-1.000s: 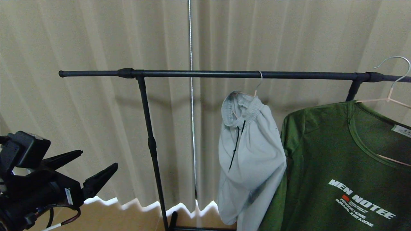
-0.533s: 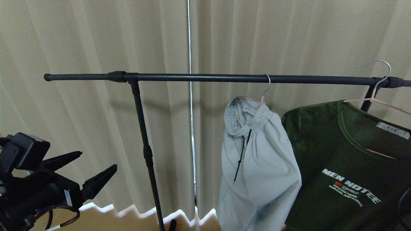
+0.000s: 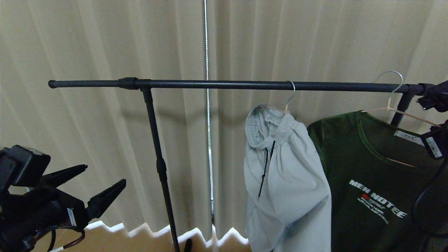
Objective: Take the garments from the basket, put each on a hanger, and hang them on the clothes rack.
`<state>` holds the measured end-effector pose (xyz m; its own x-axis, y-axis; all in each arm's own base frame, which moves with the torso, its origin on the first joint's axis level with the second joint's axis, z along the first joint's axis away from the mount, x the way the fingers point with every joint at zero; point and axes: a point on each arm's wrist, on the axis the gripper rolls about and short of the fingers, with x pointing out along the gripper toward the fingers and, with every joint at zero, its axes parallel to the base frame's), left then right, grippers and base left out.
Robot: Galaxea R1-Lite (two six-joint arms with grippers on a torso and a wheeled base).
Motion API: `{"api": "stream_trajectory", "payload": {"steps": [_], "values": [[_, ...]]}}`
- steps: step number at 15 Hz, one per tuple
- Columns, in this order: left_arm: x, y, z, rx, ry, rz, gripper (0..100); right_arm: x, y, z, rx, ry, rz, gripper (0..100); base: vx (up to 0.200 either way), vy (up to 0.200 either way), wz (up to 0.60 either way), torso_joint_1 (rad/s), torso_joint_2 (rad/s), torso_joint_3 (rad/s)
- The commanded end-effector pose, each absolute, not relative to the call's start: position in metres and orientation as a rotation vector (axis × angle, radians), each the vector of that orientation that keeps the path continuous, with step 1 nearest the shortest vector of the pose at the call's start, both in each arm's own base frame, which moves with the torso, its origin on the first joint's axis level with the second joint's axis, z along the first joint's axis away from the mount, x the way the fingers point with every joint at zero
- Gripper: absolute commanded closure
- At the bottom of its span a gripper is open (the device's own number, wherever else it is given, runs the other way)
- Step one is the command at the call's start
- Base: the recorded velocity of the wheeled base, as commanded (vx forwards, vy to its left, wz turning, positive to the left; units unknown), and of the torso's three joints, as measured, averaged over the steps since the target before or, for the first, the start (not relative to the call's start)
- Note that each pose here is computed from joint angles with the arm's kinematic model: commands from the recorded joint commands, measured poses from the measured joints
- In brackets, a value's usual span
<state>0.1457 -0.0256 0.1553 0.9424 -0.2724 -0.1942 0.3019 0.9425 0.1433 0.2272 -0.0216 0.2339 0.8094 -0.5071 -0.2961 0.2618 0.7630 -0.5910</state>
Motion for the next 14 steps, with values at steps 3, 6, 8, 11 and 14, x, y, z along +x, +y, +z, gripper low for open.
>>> {"api": "stream_trajectory", "payload": {"steps": [3, 6, 8, 11, 14], "values": [[0.141, -0.025, 0.158, 0.173, 0.150, -0.293, 0, 0.244, -0.017, 0.223, -0.575, 0.489, -0.429, 100, 0.000, 0.000, 0.00, 0.000, 0.00, 0.000], [0.141, -0.025, 0.158, 0.173, 0.150, -0.293, 0, 0.249, -0.009, 0.222, -0.584, 0.469, -0.421, 100, 0.000, 0.000, 0.00, 0.000, 0.00, 0.000], [0.140, -0.025, 0.158, 0.173, 0.148, -0.293, 0, 0.252, -0.008, 0.221, -0.585, 0.469, -0.418, 100, 0.000, 0.000, 0.00, 0.000, 0.00, 0.000], [0.140, -0.025, 0.158, 0.173, 0.146, -0.293, 0, 0.255, -0.002, 0.218, -0.590, 0.471, -0.391, 100, 0.000, 0.000, 0.00, 0.000, 0.00, 0.000], [0.140, -0.025, 0.158, 0.173, 0.146, -0.293, 0, 0.254, 0.002, 0.217, -0.592, 0.467, -0.366, 100, 0.000, 0.000, 0.00, 0.000, 0.00, 0.000]]}}
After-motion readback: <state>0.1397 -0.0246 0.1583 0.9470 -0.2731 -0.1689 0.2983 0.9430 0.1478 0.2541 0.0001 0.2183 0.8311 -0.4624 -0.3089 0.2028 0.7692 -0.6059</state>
